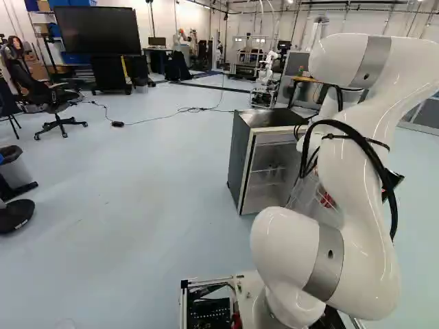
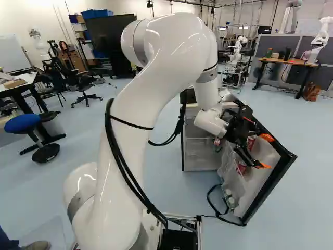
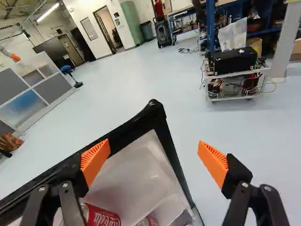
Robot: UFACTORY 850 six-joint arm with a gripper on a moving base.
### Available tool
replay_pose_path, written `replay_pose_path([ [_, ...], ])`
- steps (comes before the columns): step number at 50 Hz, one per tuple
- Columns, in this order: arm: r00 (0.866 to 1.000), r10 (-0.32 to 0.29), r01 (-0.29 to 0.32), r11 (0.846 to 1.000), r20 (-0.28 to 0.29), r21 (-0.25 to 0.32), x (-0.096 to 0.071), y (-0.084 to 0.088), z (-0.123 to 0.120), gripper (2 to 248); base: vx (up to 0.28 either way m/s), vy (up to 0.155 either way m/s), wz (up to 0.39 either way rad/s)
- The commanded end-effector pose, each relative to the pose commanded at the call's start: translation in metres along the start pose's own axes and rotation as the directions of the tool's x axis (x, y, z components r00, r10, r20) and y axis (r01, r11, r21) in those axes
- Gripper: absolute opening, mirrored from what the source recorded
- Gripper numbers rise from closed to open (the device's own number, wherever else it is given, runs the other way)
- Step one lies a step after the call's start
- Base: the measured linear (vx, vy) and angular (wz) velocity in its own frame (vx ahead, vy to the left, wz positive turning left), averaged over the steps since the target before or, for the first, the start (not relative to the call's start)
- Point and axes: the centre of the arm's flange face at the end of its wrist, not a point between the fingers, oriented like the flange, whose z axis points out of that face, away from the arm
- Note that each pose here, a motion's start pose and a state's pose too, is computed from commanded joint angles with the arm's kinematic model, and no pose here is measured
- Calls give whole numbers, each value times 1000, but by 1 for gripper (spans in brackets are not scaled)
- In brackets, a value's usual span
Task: Grab a drink from the fridge
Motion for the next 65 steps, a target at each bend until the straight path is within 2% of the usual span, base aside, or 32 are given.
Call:
replay_pose_path([
  [20, 998, 56, -57, 998, -28, -26, 2, -23, 38, 247, 0, 0, 0],
  [32, 998, 63, -64, 998, -31, -29, 3, -25, 42, 247, 0, 0, 0],
  [49, 1000, 22, -23, 999, -20, -28, 10, 0, 28, 247, 0, 0, 0],
  [65, 999, -44, 44, 999, -5, 21, 17, 25, 9, 247, 0, 0, 0],
])
